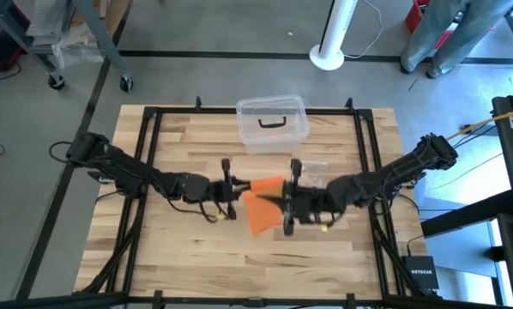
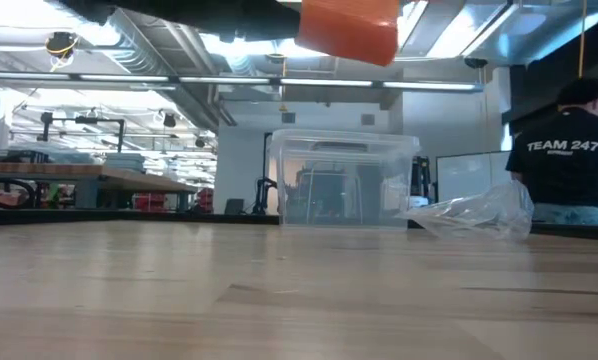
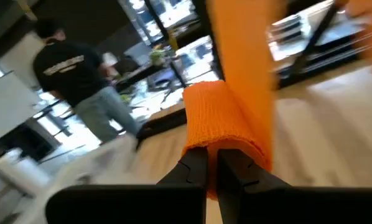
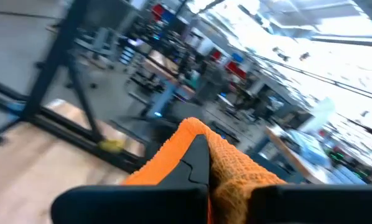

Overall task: Roll bandage
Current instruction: Roll the orange bandage

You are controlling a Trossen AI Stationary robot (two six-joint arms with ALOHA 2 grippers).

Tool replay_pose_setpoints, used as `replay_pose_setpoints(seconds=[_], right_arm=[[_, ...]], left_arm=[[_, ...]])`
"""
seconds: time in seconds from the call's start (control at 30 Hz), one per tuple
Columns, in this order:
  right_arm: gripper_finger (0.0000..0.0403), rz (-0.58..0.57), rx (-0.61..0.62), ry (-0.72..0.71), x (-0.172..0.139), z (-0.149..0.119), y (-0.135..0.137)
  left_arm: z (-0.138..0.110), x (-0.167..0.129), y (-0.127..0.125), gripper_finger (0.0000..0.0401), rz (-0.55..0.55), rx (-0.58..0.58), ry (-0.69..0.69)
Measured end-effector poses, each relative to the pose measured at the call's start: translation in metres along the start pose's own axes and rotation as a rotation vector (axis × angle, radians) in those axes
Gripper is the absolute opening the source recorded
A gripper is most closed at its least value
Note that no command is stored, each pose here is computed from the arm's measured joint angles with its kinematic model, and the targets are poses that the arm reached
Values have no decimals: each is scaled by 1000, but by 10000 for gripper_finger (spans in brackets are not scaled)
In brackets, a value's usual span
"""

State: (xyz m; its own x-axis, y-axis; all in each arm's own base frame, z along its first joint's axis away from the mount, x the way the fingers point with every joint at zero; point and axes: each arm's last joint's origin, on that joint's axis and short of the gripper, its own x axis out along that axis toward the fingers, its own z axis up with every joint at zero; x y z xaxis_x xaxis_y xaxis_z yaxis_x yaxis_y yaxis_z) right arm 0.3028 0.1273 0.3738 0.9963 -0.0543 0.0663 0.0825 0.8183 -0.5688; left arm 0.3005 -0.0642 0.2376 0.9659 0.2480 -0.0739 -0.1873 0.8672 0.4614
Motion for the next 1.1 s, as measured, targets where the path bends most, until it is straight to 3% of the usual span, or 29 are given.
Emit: replay_pose_setpoints(seconds=[0.1, 0.3, 0.5, 0.67, 0.87, 1.1], right_arm=[[1, -64, 1, 39, 8, -11, -17], [1, -157, 58, 136, 22, -38, -48], [1, -160, 172, 243, 29, -68, -72], [5, -93, 327, 407, 35, -103, -76], [53, -93, 536, 602, 37, -153, -63], [155, 57, 722, 721, 42, -198, -44]], left_arm=[[-1, -1, -15, 0, -91, -29, -19], [3, -8, -36, 0, -153, -50, -56], [3, -13, -51, 0, -199, -36, -58], [3, -15, -54, 0, -211, -32, -58], [-1, -12, -55, 0, -214, -34, -39], [-21, -2, -67, 0, -226, -167, 49]])
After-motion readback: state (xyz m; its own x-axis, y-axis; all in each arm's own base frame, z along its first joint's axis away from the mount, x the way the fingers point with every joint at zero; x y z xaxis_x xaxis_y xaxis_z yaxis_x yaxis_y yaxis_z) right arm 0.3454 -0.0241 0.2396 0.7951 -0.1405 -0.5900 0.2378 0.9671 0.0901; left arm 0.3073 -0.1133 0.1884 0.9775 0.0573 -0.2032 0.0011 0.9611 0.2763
